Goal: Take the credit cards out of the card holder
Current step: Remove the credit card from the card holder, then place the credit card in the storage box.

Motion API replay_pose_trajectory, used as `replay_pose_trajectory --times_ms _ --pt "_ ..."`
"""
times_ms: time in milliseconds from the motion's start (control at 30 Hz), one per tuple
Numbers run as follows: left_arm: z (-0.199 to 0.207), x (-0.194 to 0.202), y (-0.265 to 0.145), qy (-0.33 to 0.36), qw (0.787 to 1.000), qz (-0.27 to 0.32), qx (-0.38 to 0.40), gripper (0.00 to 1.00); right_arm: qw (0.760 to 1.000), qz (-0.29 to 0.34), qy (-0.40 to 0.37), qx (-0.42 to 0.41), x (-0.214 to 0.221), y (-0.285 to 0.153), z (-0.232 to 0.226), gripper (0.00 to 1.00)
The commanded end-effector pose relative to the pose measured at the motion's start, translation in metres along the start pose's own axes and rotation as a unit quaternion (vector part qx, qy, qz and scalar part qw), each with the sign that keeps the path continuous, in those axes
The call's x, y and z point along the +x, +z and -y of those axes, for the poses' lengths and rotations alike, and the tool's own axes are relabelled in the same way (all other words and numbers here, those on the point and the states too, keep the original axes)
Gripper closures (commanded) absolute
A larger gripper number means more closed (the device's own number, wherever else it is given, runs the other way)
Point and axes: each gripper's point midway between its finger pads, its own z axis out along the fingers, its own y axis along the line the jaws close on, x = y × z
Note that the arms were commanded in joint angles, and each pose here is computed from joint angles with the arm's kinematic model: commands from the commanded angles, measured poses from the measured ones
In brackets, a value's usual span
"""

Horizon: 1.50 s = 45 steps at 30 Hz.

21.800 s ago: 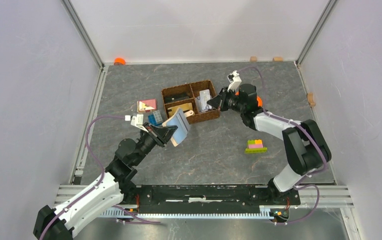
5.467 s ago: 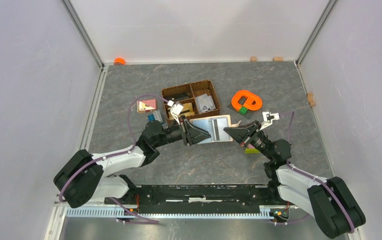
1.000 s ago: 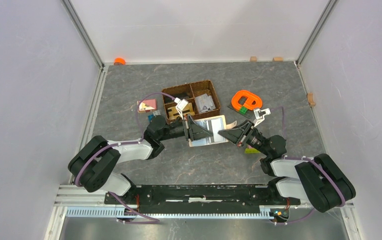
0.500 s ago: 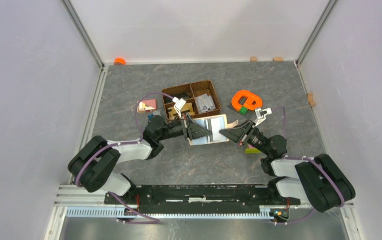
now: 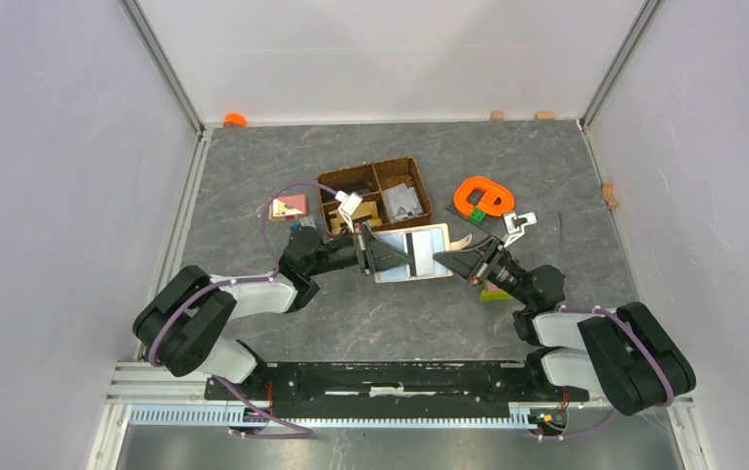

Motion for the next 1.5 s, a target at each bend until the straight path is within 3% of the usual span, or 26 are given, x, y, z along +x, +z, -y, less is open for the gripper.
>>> replay_pose_trajectory --times_ms 0,267,567,833,1100,1467 --pt "0.021 -0.017 -0.002 0.019 0.999 0.029 0.031 0.97 0.996 0.029 -0.054 -0.059 -0.014 -0.004 -0.029 0.83" --pt "0.008 -0.018 -0.004 0.025 0.999 0.032 -0.012 0.98 0.996 0.051 -0.059 -0.041 -0.021 -0.012 -0.022 0.91" --pt "-0.018 -0.023 -0.015 0.041 0.993 0.042 -0.106 0.98 0.990 0.101 -0.067 0.076 -0.036 -0.036 0.028 0.93" --pt "-0.043 -0.039 -0.025 0.082 0.976 0.071 -0.191 0.98 0.960 0.148 -0.118 0.208 -0.060 -0.061 0.070 0.95" --pt "-0.103 -0.073 -0.015 0.072 0.937 0.080 -0.334 0.98 0.904 0.240 -0.197 0.294 -0.105 -0.089 0.068 1.00" --pt "-0.169 -0.119 0.029 -0.009 0.921 0.053 -0.385 0.98 0.900 0.242 -0.199 0.302 -0.107 -0.091 0.071 1.00"
